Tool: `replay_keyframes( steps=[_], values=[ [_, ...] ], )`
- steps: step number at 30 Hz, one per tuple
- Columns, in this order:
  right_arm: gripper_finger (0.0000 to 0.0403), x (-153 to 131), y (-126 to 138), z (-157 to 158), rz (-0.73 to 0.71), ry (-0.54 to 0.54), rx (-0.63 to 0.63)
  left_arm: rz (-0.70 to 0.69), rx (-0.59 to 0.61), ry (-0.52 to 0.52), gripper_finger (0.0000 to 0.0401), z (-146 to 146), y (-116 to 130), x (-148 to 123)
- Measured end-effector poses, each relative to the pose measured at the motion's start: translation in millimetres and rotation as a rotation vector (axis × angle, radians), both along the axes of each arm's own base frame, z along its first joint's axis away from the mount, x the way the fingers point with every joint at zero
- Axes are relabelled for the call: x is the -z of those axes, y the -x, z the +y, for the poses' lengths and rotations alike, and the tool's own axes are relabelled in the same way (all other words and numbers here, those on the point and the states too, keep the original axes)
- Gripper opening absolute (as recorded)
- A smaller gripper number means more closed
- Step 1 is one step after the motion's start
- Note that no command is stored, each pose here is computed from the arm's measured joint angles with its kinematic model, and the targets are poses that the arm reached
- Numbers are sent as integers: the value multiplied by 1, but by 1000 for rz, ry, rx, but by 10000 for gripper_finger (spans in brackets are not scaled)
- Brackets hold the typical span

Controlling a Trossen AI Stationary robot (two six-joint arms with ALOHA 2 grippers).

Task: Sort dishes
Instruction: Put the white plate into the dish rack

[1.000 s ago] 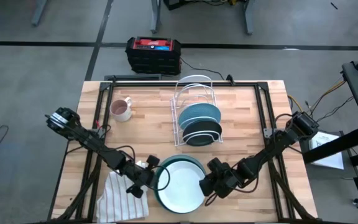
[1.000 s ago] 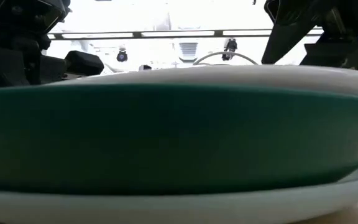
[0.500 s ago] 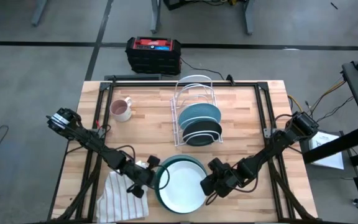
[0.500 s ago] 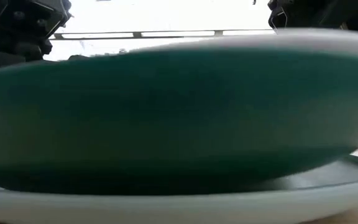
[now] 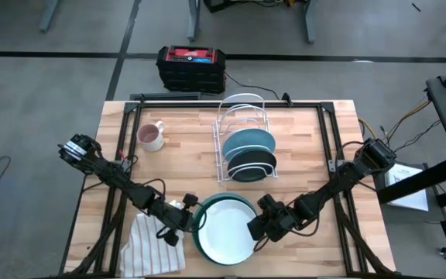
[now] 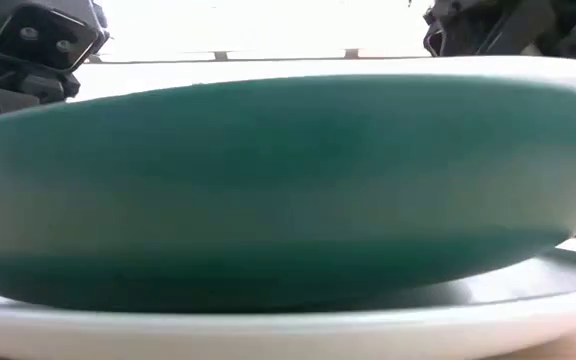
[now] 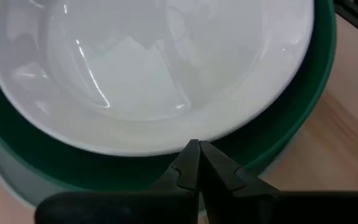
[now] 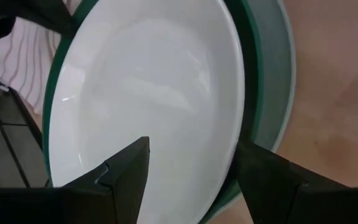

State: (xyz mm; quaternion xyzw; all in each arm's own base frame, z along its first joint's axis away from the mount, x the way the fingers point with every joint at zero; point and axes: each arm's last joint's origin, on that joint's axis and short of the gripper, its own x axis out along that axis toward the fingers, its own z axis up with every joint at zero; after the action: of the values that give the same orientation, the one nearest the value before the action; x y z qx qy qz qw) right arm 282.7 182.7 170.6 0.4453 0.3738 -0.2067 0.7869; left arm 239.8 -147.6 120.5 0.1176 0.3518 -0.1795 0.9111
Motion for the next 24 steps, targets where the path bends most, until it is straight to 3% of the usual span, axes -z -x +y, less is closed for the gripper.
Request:
replay_keyframes(
  steps=[9, 16, 24],
  values=[
    [206, 2, -10, -14, -4, 61, -22, -24, 32, -13, 0, 0, 0, 1],
    [181, 27, -23, -20, 50, 58, -59, -58, 23, 14, 0, 3, 4, 4],
    [142, 44, -39, -22, 12, 56, -101, -57, 11, 17, 0, 4, 4, 5]
  ],
)
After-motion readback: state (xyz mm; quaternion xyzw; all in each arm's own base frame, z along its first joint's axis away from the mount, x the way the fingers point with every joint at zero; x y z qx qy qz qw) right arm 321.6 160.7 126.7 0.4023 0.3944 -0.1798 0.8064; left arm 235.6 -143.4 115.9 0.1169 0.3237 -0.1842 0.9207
